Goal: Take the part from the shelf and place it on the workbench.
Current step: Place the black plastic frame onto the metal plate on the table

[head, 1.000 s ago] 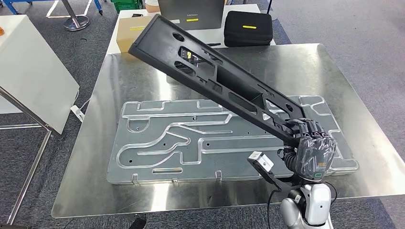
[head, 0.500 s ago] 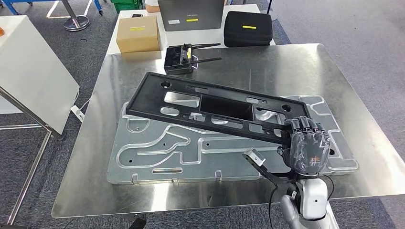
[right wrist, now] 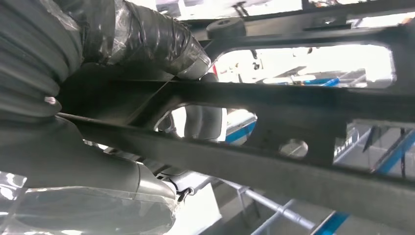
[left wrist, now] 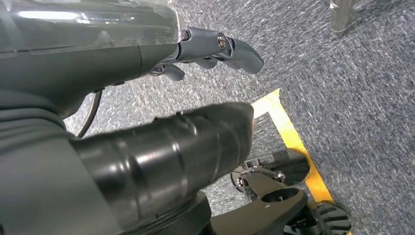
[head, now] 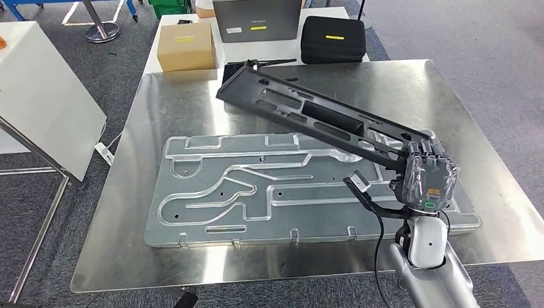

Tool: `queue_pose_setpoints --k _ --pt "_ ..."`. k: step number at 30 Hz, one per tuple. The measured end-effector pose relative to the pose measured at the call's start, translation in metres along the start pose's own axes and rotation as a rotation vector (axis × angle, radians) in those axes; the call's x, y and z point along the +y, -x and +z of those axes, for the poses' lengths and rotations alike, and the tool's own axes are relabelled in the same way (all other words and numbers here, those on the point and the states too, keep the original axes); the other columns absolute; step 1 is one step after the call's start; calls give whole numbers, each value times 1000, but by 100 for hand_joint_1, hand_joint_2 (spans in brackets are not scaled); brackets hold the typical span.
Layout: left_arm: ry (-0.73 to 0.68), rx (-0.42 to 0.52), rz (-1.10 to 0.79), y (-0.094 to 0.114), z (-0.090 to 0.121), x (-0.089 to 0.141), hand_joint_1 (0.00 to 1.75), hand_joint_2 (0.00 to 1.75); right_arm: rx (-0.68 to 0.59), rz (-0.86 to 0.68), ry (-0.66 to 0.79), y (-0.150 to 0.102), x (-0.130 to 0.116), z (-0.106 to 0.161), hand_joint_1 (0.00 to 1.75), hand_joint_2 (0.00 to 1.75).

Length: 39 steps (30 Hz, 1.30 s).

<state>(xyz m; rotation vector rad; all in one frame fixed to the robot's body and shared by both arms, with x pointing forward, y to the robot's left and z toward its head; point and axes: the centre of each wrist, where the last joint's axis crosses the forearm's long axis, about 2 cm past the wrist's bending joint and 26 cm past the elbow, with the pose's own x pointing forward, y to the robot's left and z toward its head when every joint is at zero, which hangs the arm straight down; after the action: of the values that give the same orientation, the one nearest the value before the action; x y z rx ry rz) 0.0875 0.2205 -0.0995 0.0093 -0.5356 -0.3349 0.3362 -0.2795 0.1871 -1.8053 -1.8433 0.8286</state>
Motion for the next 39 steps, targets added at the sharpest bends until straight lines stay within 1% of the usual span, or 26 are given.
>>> queue_pose_setpoints --k 4,7,10,16,20,24,27,29,30,33,34,35,39 --pt "4 -2 -12 -3 -1 0 0 0 -15 46 -68 5 15 -5 158 175" --pt "7 -3 -15 -5 -2 1 0 0 -24 84 -137 7 26 -3 158 175" --pt "10 0 -18 -6 -2 1 0 0 -32 126 -217 11 38 5 159 175" --pt "15 1 -29 -7 -2 0 0 0 -41 192 -355 22 63 28 159 175" --pt "15 1 -31 -8 -2 0 0 0 -41 214 -385 28 70 32 158 175" --pt "16 0 -31 -8 -2 0 0 0 -42 226 -399 31 72 32 160 175" --pt "16 0 -31 -8 -3 1 0 0 -46 233 -409 32 74 32 157 175" --pt "15 0 -29 -8 -3 1 0 0 -47 238 -415 34 76 33 158 175" --pt "14 0 -27 -8 -3 1 0 0 -48 239 -416 35 77 34 137 175" --pt "12 2 -21 -8 -2 0 0 0 -60 239 -419 38 79 38 18 175" --pt "11 3 -19 -7 -2 0 0 0 -67 237 -421 40 80 39 0 175" --pt "10 3 -18 -7 -2 0 0 0 -74 235 -424 42 80 41 0 175" --pt "2 3 -14 -6 -2 0 0 0 -85 237 -436 49 81 48 0 0"
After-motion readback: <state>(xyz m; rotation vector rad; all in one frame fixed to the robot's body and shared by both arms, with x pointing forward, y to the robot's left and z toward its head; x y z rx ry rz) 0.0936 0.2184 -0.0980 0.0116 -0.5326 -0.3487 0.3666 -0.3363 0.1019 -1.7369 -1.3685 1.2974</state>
